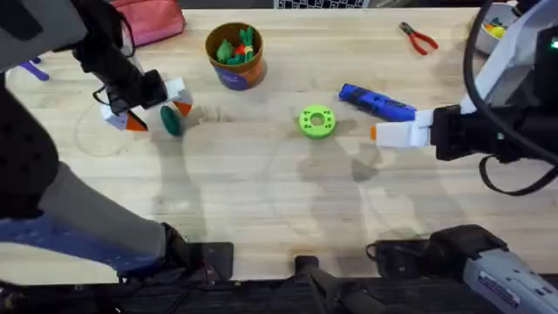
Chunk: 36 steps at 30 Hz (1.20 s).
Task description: Pick up the gripper from the table and insert it into the empty holder that is missing its gripper. Then pick up a screw, insert it into the mounting hole, and use the screwdriver to tighten it. Finally, clean up the table by picking up the vegetable and placing it into the bucket.
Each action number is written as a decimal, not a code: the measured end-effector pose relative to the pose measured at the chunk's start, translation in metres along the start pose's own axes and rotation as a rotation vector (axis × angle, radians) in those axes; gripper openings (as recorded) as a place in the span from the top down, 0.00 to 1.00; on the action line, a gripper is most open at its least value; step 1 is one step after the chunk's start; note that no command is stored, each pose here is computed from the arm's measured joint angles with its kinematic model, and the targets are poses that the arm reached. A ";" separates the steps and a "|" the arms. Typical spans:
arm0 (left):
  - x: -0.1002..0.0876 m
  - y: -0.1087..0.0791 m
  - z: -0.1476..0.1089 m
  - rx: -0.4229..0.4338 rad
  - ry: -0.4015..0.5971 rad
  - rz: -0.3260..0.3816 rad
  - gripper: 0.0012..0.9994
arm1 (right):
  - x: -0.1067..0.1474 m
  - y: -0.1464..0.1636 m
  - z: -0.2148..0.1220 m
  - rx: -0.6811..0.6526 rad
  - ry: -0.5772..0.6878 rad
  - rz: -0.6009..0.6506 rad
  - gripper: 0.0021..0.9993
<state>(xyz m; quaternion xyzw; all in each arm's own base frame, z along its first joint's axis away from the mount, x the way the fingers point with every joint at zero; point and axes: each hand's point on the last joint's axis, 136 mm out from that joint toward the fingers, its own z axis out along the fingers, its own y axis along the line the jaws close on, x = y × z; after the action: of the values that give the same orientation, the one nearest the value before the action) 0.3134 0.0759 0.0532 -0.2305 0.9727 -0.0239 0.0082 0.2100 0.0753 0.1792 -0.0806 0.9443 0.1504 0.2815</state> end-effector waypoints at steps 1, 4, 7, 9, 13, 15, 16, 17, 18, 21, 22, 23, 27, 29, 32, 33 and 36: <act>0.001 0.001 0.004 -0.003 0.013 -0.009 0.05 | 0.000 0.000 0.000 0.000 0.000 0.000 0.01; 0.003 0.001 0.012 -0.009 0.040 -0.025 0.07 | 0.000 0.000 0.000 0.000 0.000 0.000 0.01; 0.004 0.002 0.018 -0.013 0.059 -0.036 0.23 | 0.000 0.000 0.000 0.000 0.000 0.000 0.01; 0.005 0.002 0.021 -0.015 0.067 -0.041 0.51 | 0.000 0.000 0.000 0.000 0.001 0.000 0.01; 0.004 0.003 0.019 -0.020 0.066 -0.042 0.98 | 0.000 0.000 0.000 0.000 0.001 0.000 0.01; 0.008 0.003 0.018 -0.023 0.082 -0.044 0.97 | 0.001 0.000 0.000 0.000 0.002 0.001 0.01; 0.011 0.004 0.016 -0.026 0.096 -0.045 0.97 | 0.001 0.000 0.001 0.000 0.002 0.001 0.01; 0.012 0.004 0.013 -0.028 0.108 -0.047 0.97 | 0.001 0.000 0.000 0.000 0.002 0.000 0.01; 0.011 0.003 0.009 -0.029 0.108 -0.045 0.97 | 0.001 0.000 0.000 0.000 0.002 0.000 0.01; -0.008 -0.009 -0.014 -0.010 0.050 -0.027 0.97 | 0.001 0.000 0.001 0.000 0.002 0.001 0.01; -0.019 -0.017 -0.025 0.003 0.015 -0.014 0.97 | 0.001 0.000 0.000 0.000 0.001 0.000 0.01; -0.028 -0.025 -0.037 0.016 -0.021 0.002 0.97 | 0.001 0.000 0.000 0.000 0.001 0.000 0.01; -0.057 -0.072 -0.082 0.076 -0.169 0.099 0.97 | 0.001 0.000 0.000 0.000 0.002 0.000 0.01; -0.062 -0.102 -0.098 0.110 -0.225 0.166 0.97 | 0.001 0.000 0.000 0.000 0.001 0.000 0.01; -0.062 -0.152 -0.111 0.163 -0.309 0.275 0.97 | 0.001 0.000 0.000 0.000 0.001 0.001 0.01; -0.060 -0.169 -0.114 0.181 -0.335 0.313 0.97 | 0.000 0.000 0.000 0.000 0.001 0.001 0.01; -0.049 -0.212 -0.118 0.224 -0.385 0.406 0.97 | 0.001 0.000 0.000 0.000 0.001 0.001 0.01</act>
<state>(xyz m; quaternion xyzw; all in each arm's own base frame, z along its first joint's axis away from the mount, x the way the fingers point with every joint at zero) 0.4489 -0.0861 0.1820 -0.0294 0.9708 -0.0845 0.2226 0.2099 0.0753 0.1786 -0.0803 0.9445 0.1504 0.2808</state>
